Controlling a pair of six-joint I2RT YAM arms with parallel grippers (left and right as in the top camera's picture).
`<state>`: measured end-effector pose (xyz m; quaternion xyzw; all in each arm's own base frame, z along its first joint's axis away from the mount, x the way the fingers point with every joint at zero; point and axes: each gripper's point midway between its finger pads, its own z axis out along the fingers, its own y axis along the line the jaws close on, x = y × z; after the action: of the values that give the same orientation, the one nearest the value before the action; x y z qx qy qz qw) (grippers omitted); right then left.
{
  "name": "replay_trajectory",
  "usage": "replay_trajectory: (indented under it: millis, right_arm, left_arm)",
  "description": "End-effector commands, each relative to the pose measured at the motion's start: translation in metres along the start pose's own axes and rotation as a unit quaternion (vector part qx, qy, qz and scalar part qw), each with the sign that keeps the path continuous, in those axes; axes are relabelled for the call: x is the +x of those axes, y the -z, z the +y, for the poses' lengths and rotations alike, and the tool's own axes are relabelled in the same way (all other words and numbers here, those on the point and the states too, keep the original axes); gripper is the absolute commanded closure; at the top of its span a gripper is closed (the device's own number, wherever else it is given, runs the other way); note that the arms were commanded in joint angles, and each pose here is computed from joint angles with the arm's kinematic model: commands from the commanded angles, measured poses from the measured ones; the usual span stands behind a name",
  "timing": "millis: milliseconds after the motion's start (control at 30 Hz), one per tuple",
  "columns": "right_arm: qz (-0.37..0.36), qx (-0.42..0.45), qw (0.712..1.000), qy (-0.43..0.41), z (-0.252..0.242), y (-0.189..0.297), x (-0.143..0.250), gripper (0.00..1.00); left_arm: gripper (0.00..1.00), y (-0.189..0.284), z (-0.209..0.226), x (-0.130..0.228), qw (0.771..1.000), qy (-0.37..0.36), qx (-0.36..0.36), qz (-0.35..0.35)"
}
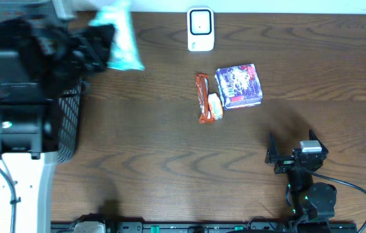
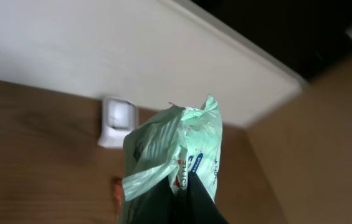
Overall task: Scan the item barcode
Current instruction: 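Carry the green bag to the scanner and hold it there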
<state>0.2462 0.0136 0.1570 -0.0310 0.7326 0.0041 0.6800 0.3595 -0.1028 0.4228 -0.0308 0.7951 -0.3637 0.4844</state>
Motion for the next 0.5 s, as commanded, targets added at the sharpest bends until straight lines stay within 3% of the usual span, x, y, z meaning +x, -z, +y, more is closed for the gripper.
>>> replay_trajectory:
  millis: [0, 200, 467]
  right_arm:
    - [0.002, 0.007, 1.000, 0.004, -0.003, 0.000, 0.001, 0.01]
    - [0.002, 0.007, 1.000, 0.004, -0.003, 0.000, 0.001, 0.01]
    - [0.002, 0.007, 1.000, 0.004, -0.003, 0.000, 0.001, 0.01]
  left_arm:
    - [0.93, -0.027, -0.023, 0.026, 0.999, -0.016, 0.017, 0.041]
    - [0.92, -0.089, 0.007, 0.092, 0.987, -0.023, -0.117, 0.111]
    - [0.93, -0.159, 0.060, 0.183, 0.948, -0.013, -0.267, 0.175]
